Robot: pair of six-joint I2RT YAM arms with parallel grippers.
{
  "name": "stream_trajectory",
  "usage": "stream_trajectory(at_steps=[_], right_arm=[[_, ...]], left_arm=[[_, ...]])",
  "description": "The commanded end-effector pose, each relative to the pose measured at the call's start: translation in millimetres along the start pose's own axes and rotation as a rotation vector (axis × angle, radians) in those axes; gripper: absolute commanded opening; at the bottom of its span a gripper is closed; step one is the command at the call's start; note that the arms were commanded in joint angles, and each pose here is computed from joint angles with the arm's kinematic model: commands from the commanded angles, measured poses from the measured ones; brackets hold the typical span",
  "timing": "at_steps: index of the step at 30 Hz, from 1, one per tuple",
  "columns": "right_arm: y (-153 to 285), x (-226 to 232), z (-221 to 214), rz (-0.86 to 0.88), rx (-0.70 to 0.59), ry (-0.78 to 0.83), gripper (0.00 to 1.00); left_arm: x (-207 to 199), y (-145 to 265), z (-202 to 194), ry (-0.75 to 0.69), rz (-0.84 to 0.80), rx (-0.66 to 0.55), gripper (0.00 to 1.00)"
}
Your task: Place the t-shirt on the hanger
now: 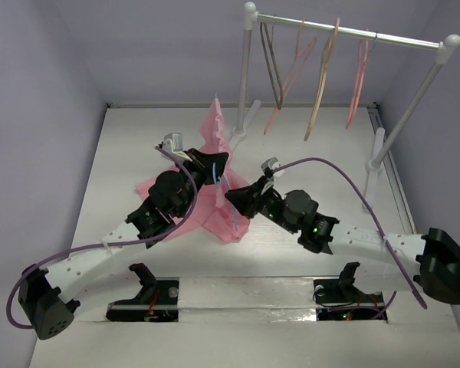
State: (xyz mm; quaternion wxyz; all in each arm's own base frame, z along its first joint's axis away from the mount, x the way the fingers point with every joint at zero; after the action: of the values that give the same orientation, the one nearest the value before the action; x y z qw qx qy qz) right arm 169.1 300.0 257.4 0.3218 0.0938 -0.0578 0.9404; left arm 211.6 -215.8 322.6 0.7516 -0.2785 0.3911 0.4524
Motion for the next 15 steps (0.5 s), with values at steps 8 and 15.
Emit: stream_trajectory(at_steps=[8,15], right_arm=[[30,-6,8,-0.065,-0.006,-0.082,0.44],[34,-12,-17,-0.112,0.077,-0.127,0.00]], left_arm=[[-19,5,36,0.058,-0.042,-0.114,0.00],[-27,10,47,0.095,-0.071,-0.129,0.00]])
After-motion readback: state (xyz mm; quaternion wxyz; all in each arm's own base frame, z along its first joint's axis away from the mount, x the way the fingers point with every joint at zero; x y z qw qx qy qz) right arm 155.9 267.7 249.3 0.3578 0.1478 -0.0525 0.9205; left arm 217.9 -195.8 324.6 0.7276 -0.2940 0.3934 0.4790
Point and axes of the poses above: each gripper's point midway between its finger pads, its own y axis back along the fingers, its own x axis along the line the jaws close on, z = x × y, the point moved 7 cm from there along y, back along the fingers, and after that the axes turned 11 degrees about y, right-handed, at the moved point
